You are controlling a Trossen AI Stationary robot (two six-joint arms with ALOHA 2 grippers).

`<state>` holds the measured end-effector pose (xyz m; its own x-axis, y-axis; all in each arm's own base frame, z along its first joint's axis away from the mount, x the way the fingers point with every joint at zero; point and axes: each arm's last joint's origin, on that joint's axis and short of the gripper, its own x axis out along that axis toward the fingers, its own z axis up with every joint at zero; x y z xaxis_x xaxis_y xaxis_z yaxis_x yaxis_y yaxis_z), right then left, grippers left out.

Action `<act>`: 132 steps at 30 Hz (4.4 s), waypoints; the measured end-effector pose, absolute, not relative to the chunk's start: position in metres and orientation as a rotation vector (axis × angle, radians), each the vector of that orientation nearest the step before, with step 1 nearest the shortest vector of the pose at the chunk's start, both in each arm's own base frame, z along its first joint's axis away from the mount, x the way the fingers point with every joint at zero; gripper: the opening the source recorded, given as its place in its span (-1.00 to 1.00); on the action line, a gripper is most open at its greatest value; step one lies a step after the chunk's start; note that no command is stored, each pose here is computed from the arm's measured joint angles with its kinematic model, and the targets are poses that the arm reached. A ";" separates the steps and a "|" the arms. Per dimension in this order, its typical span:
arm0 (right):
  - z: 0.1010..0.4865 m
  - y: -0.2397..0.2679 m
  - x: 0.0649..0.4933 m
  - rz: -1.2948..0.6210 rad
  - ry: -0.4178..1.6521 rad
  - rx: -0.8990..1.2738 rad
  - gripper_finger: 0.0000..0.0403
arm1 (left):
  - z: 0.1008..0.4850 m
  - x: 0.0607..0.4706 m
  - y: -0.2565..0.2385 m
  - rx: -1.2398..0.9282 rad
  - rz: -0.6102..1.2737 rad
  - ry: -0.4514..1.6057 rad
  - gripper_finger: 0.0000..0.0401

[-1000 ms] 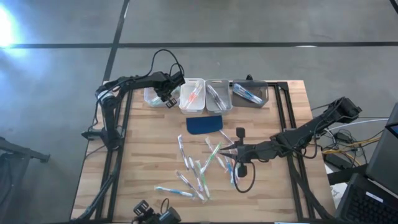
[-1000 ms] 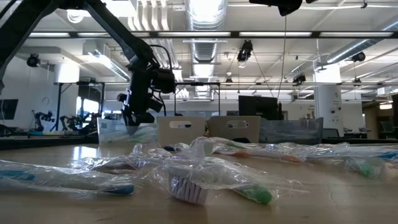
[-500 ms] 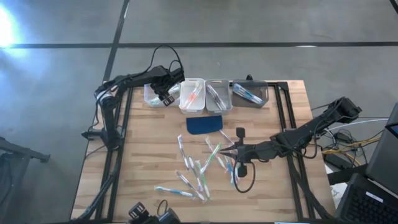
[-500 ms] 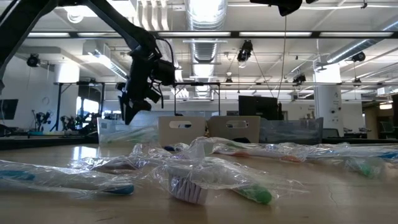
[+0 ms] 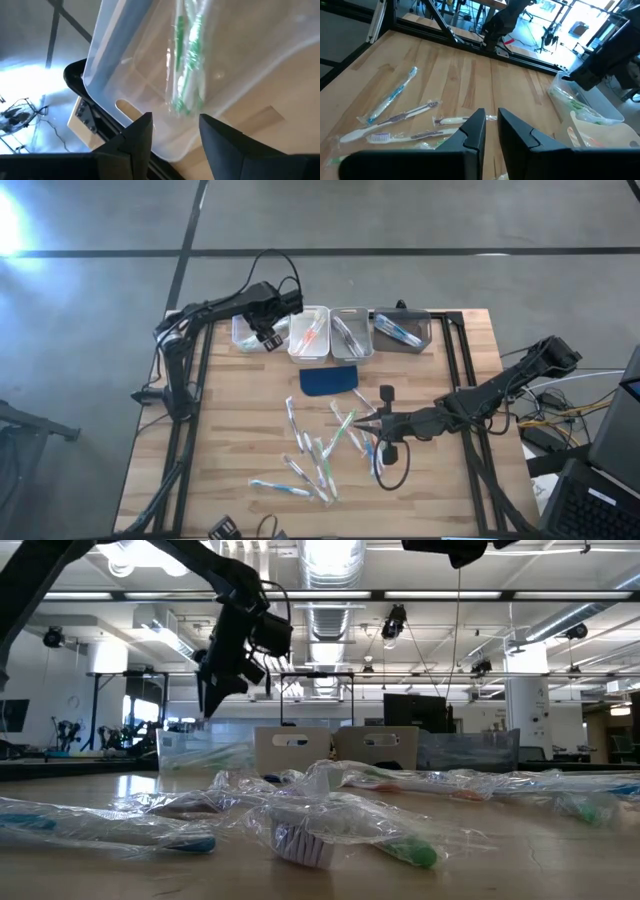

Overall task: Pick & Place Toothbrushes
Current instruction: Put the blue toothbrush into the transparent black bin

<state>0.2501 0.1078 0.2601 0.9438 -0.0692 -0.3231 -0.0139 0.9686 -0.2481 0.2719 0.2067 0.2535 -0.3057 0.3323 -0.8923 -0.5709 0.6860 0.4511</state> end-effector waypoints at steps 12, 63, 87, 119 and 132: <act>0.258 0.107 0.249 -0.033 0.362 -0.234 -0.65 | 0.287 0.287 0.132 -0.032 0.766 1.573 -0.16; 0.257 0.107 0.249 -0.038 0.364 -0.209 -0.89 | 0.198 0.241 -0.170 0.062 -0.230 1.053 -0.16; 0.256 0.107 0.248 -0.042 0.379 -0.196 -0.89 | 0.179 0.223 -0.195 0.032 -0.258 1.102 -0.16; 0.256 0.107 0.248 -0.042 0.380 -0.197 -0.91 | 0.147 0.221 -0.199 0.056 -0.241 1.255 -0.67; 0.256 0.107 0.248 -0.042 0.380 -0.197 -0.95 | 0.148 0.220 -0.199 0.082 -0.269 1.277 -0.81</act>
<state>0.2484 0.1069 0.2558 0.9280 -0.0773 -0.3644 0.0036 0.9800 -0.1989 0.2201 -0.1991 0.1479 0.2627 -0.1530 -0.9527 0.2440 0.9658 -0.0879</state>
